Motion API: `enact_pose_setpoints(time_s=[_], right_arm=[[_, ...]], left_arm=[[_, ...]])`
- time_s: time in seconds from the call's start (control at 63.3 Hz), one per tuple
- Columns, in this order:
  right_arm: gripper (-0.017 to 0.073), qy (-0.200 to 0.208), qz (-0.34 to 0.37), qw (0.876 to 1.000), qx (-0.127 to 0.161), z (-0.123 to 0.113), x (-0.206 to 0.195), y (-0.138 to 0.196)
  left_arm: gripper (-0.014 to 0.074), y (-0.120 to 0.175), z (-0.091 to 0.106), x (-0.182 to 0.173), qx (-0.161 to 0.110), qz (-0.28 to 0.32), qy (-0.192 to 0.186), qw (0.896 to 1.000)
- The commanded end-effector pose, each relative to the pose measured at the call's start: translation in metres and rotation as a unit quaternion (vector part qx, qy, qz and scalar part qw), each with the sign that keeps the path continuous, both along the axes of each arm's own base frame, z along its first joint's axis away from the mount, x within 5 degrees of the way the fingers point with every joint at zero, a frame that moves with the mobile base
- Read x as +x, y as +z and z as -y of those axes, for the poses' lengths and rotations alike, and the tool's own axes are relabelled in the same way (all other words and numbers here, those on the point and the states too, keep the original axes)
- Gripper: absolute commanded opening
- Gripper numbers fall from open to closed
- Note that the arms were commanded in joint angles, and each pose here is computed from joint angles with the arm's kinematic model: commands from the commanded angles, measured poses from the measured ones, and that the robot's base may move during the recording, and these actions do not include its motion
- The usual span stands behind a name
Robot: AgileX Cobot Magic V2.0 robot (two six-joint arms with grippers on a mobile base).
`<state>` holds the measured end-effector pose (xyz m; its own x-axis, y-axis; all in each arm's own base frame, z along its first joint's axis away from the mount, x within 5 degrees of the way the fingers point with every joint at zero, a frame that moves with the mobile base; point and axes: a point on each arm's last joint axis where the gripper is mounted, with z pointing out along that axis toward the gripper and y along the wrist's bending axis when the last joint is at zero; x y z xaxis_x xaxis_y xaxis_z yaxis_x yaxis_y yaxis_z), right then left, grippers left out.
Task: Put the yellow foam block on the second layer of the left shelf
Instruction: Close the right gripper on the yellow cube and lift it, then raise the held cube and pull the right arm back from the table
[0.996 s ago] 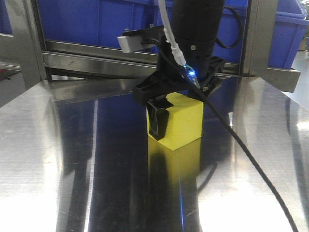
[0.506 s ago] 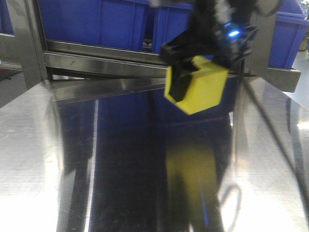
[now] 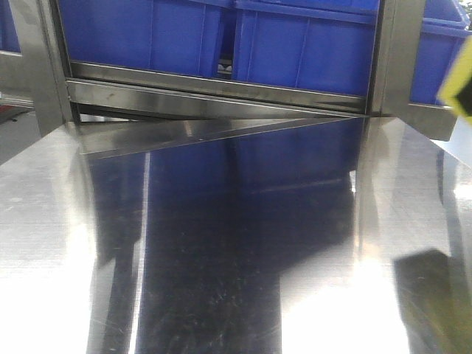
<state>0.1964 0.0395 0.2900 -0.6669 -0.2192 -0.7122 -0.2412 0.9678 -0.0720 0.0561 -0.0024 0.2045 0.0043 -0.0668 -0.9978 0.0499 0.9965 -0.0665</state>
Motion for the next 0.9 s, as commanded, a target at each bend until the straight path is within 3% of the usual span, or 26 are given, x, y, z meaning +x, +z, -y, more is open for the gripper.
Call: enact_pose_setpoints(time_s=[0.0,0.237,0.395,0.585,0.79,0.885], right_arm=[[0.0287,-0.016,0.082,0.996,0.010,0.012,-0.018,0.017],[0.0287,-0.027,0.166,0.986,0.024,0.024,-0.076,0.011],[0.0287,-0.027,0.237,0.970,0.036,0.029,-0.109,0.015],[0.0287,-0.026,0.328,0.943,0.052,0.034,-0.143,0.028],[0.0287,-0.023,0.435,0.897,0.071,0.038,-0.174,0.042],[0.0287,-0.022,0.463,0.883,0.076,0.039,-0.183,0.044]], left_arm=[[0.0136,-0.001,0.001,0.000,-0.007,0.033,-0.007,0.999],[0.0136,-0.001,0.001,0.000,-0.007,0.036,-0.007,0.999],[0.0136,-0.001,0.001,0.000,-0.007,0.036,-0.007,0.999],[0.0136,-0.001,0.001,0.000,-0.007,0.036,-0.007,0.999],[0.0136,-0.001,0.001,0.000,-0.007,0.036,-0.007,0.999],[0.0136,-0.001,0.001,0.000,-0.007,0.036,-0.007,0.999]])
